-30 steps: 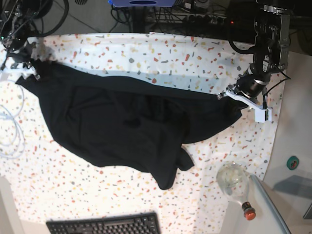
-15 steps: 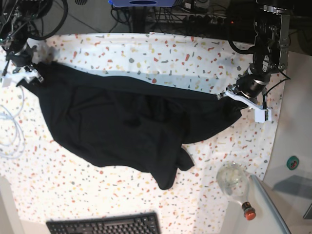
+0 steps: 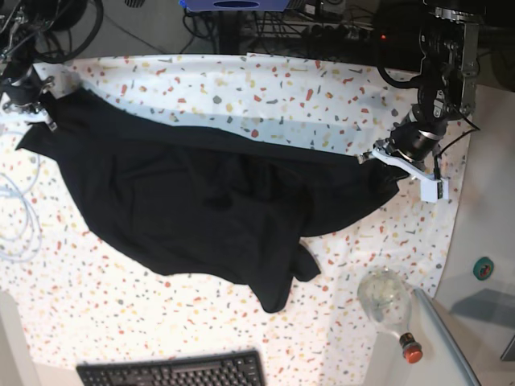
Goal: Layout the t-shirt on the table in an organized manner, then fold the t-shirt properly
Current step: 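Lower the stretched t-shirt onto the table while holding both ends, then lift the t-shirt with both grippers and flick it out flat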
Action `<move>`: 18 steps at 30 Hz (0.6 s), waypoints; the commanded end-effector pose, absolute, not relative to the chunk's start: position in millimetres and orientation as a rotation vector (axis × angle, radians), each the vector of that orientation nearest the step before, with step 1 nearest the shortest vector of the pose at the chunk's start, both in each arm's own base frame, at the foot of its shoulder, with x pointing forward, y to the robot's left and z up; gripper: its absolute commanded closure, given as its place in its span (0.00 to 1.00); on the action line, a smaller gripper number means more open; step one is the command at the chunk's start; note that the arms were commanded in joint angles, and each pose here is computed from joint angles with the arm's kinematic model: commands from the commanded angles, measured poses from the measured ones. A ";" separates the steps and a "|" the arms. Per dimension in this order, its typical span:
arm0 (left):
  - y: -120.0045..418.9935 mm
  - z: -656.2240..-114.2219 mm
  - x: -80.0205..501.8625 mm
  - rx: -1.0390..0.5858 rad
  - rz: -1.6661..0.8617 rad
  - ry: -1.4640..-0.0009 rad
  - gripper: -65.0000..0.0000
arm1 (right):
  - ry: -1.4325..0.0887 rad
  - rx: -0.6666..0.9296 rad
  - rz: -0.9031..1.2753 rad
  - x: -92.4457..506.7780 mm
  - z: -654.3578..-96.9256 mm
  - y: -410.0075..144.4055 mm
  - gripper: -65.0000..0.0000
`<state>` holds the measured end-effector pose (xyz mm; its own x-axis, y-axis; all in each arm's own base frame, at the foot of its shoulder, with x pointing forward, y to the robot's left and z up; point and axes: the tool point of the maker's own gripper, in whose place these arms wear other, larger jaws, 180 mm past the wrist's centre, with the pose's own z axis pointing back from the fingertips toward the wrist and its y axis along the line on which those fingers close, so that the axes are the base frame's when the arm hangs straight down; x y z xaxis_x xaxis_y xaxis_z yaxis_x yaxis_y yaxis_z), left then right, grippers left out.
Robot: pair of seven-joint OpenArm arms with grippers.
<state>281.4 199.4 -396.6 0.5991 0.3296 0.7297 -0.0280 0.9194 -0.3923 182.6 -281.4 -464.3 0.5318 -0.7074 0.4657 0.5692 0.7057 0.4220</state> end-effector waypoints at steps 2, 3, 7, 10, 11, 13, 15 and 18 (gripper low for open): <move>198.6 -370.9 294.8 -0.371 0.183 -0.990 1.00 | -0.722 0.216 -0.724 196.1 -440.3 -289.2 1.00; 198.0 -366.2 298.0 -0.362 0.167 -1.004 1.00 | -0.737 0.211 -0.704 201.3 -432.2 -290.3 1.00; 166.2 -350.2 340.5 -0.312 -0.035 -1.008 1.00 | -0.831 0.174 -0.600 254.0 -386.4 -313.9 1.00; 141.5 -339.0 387.9 -0.288 -0.112 -0.999 1.00 | -0.869 0.133 -0.483 305.9 -348.9 -328.6 1.00; 136.3 -331.3 408.1 -0.269 -0.133 -1.005 1.00 | -0.898 0.121 -0.440 328.0 -332.1 -331.6 1.00; 123.2 -306.3 449.3 -0.243 -0.164 -1.042 1.00 | -0.943 0.088 -0.364 365.9 -302.4 -339.9 1.00; 101.9 -269.2 495.6 -0.227 -0.198 -1.097 1.00 | -1.001 0.038 -0.287 405.9 -258.3 -354.8 1.00; 63.9 -201.5 549.5 -0.238 -0.233 -1.185 1.00 | -1.124 -0.036 -0.215 447.3 -175.1 -376.4 1.00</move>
<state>540.6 72.2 -235.4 0.4422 -0.0768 0.8936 0.2842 0.9570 -0.0583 443.4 -357.1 -215.2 0.5128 -0.1832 0.8387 0.1676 0.9795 0.1115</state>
